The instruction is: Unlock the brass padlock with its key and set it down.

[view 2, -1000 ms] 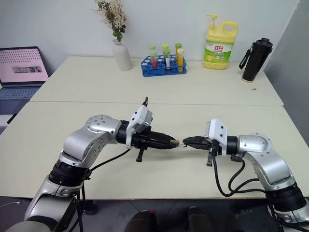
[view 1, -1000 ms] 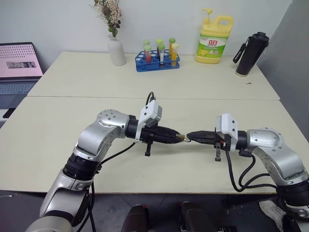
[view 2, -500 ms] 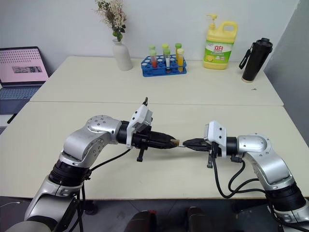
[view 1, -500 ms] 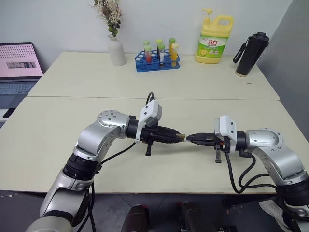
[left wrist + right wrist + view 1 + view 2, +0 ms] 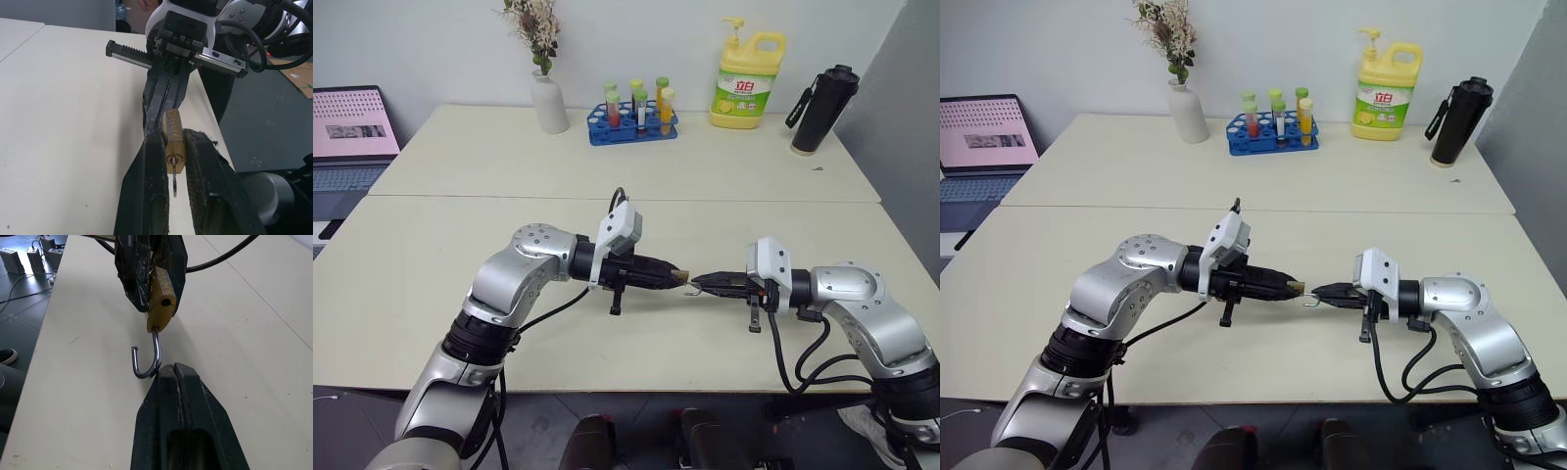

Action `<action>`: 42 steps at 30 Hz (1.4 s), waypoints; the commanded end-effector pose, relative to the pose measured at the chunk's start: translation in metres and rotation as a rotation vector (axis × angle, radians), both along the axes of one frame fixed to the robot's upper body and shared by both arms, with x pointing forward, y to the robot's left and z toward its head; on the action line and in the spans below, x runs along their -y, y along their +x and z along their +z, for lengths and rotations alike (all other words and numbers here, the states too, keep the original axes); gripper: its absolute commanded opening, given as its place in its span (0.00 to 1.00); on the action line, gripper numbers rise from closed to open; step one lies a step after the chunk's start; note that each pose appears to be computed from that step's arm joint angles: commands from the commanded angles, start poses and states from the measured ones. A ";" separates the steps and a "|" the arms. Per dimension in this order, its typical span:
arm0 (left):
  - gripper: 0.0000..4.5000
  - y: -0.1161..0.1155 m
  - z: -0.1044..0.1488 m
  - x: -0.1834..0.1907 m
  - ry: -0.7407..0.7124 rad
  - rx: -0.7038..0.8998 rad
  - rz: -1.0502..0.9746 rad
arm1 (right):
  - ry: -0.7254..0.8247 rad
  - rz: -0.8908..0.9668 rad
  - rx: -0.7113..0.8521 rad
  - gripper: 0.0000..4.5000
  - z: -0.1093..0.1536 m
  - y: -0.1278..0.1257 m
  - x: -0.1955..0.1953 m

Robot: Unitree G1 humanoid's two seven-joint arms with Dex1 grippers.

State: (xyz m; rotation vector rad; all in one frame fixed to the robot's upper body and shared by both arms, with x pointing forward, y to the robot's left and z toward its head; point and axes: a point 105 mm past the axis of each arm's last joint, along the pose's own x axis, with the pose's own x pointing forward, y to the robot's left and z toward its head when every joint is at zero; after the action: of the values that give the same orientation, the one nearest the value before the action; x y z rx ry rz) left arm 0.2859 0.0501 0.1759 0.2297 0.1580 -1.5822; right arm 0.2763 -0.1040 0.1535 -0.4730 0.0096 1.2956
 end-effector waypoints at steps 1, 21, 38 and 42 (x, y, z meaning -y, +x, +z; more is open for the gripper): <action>0.04 0.001 0.008 0.000 -0.039 -0.011 0.018 | -0.052 -0.045 0.071 0.00 0.001 0.003 0.009; 0.04 0.007 -0.059 0.015 -0.119 -0.459 0.351 | 0.020 -0.110 -0.062 1.00 -0.008 -0.035 0.010; 0.11 0.028 -0.078 0.019 -0.084 -0.464 0.456 | -0.043 -0.210 -0.087 1.00 -0.022 -0.021 0.025; 0.39 0.031 -0.076 0.018 -0.086 -0.450 0.459 | -0.053 -0.214 -0.092 1.00 -0.021 -0.022 0.029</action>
State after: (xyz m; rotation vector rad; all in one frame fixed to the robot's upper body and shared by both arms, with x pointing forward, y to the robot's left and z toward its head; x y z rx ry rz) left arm 0.3136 0.0333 0.0892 -0.2252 0.5049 -1.1457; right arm 0.2558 -0.1325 0.1229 -0.4358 0.2006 1.1058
